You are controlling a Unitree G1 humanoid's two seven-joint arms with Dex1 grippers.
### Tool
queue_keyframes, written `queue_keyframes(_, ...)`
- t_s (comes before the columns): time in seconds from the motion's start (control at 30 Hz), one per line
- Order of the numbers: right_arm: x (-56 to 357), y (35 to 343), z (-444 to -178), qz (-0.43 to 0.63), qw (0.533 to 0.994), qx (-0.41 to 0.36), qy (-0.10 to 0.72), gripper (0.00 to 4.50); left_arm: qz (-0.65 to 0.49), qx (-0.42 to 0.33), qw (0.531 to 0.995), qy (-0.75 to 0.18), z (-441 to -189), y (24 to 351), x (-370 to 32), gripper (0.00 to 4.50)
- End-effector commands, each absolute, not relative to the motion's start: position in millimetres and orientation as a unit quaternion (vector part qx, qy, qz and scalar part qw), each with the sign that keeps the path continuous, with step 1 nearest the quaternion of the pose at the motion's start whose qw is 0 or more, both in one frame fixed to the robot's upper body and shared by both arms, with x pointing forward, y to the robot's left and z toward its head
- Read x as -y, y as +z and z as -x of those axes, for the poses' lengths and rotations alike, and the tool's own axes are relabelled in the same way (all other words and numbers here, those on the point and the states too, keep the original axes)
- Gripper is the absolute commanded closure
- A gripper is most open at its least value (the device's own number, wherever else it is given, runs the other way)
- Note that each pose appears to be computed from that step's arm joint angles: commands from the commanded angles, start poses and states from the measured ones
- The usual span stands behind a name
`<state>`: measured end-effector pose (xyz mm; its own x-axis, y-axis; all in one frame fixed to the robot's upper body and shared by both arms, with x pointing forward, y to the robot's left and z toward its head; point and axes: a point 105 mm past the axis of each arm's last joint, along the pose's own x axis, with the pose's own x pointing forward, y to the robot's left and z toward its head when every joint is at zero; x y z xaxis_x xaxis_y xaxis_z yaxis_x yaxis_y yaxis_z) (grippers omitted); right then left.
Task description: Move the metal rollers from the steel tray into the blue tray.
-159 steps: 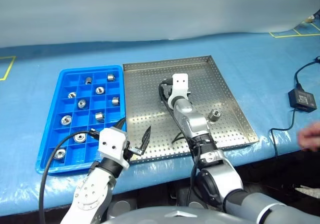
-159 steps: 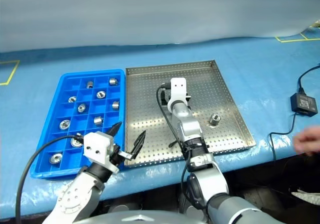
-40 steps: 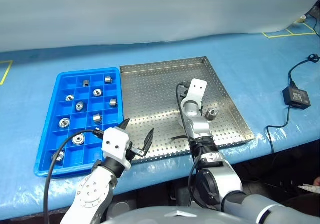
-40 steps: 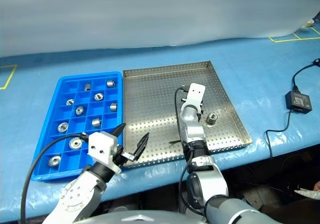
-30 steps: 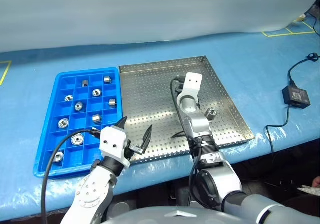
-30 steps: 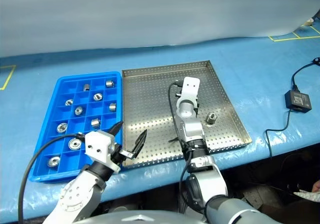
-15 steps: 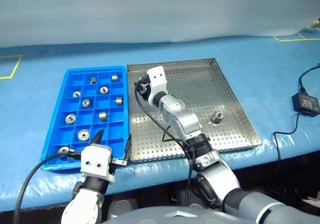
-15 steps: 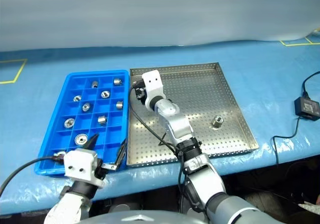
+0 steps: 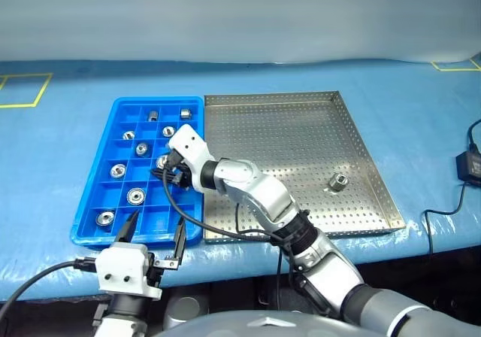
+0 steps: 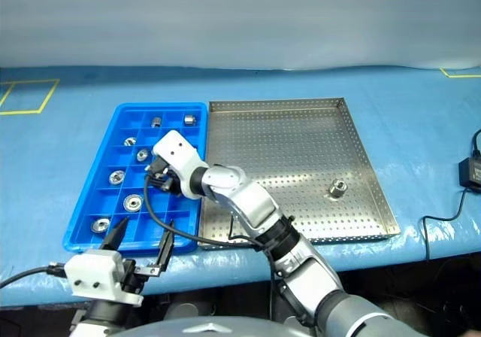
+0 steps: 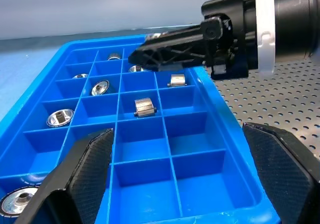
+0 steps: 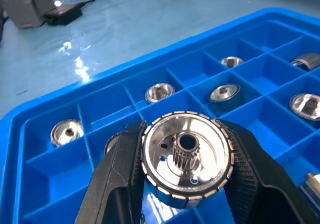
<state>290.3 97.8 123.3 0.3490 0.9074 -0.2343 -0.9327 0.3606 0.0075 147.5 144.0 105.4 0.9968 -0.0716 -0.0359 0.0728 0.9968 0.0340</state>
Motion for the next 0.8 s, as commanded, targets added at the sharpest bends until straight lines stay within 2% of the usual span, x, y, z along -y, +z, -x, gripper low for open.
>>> queue_keyframes(0.03,-90,127,-284,0.093,0.806,-0.088,0.578,2.77,-0.016,0.002,0.999,-0.042,-150,114,-142,0.00)
queue_keyframes(0.33,-69,92,-291,0.145,0.800,-0.142,0.565,2.77,-0.008,-0.001,0.998,-0.063,-156,110,-135,0.00)
queue_keyframes(0.6,-89,101,-275,0.106,0.784,-0.123,0.599,2.77,-0.006,-0.006,0.997,-0.073,-158,108,-134,0.00)
queue_keyframes(0.8,-88,83,-279,0.106,0.791,-0.149,0.583,2.77,-0.007,-0.007,0.997,-0.077,-158,107,-134,0.00)
